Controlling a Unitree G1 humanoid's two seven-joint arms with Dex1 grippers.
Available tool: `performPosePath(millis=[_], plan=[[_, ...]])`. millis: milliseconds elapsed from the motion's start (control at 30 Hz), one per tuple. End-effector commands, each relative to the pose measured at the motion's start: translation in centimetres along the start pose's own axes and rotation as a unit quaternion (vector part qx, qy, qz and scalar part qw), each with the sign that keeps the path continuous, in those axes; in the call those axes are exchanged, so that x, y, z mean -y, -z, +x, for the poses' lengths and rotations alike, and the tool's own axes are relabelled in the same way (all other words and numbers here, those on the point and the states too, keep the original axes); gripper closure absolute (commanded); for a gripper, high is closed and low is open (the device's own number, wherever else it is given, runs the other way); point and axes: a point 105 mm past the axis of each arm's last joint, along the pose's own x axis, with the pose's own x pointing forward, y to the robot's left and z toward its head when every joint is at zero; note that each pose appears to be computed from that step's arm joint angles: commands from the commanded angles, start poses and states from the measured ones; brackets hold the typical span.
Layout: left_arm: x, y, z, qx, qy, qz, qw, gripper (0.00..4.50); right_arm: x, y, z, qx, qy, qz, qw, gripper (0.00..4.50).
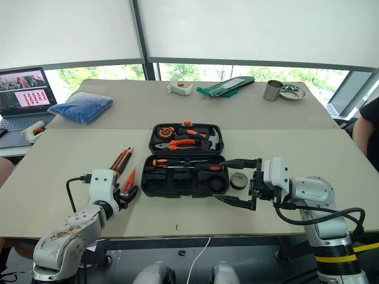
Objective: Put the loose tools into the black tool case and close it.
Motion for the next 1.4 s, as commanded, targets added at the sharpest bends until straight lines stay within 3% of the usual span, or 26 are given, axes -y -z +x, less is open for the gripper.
performPosePath(millis=[33,133,267,400,500,567,667,800,900,1000,1133,1400], plan=[[-0.1,0.9,0.2,-0.018,0.009,-0.007,1.000,2.97,0.2,-1.1,0.0,0.014,0.008,-0.023,1.000,0.00],[-0.1,0.6,0.0,-0.007,0.020,-0.021,1.000,3.97,0.3,-1.2,0.0,0.018,0.011,-0.021,1.000,0.00],[-0.9,-1.0,-0.7,0.042,0.028,-0.019,0.999,4.00,0.6,-1.2,-0.1,0.020,0.017,-0.018,0.999,0.00],[-0.9,-2.5,-2.8,0.087,0.128,-0.028,0.988,4.00,0.7,-1.2,-0.4,0.014,0.014,-0.020,1.000,0.00],[-2.1,-2.7,-4.4,0.073,0.200,0.019,0.977,4.00,1.8,-1.0,-1.4,-0.003,0.028,-0.033,0.999,0.00],[-3.5,-4.2,-4.7,0.081,0.229,0.067,0.968,4.00,2.7,-1.2,-2.2,-0.009,0.045,-0.036,0.998,0.00],[-2.5,-7.3,-5.0,0.130,0.327,0.174,0.920,4.00,3.4,-1.1,-3.4,-0.020,0.064,-0.037,0.997,0.00],[0.8,-9.6,-2.6,0.151,0.420,0.302,0.843,4.00,3.5,-0.7,-4.5,-0.035,0.082,-0.037,0.995,0.00],[3.7,-11.0,-0.4,0.165,0.455,0.337,0.808,4.00,3.4,-0.5,-4.6,-0.040,0.084,-0.034,0.995,0.00],[6.2,-10.7,1.5,0.138,0.487,0.377,0.776,4.00,3.2,-0.5,-4.5,-0.039,0.087,-0.034,0.995,0.00],[7.1,-9.9,4.1,0.090,0.467,0.440,0.762,4.00,2.7,-0.5,-4.5,-0.038,0.098,-0.034,0.994,0.00],[7.3,-8.7,4.5,0.046,0.491,0.472,0.731,4.00,2.2,0.0,-4.8,-0.045,0.112,-0.029,0.992,0.00]])
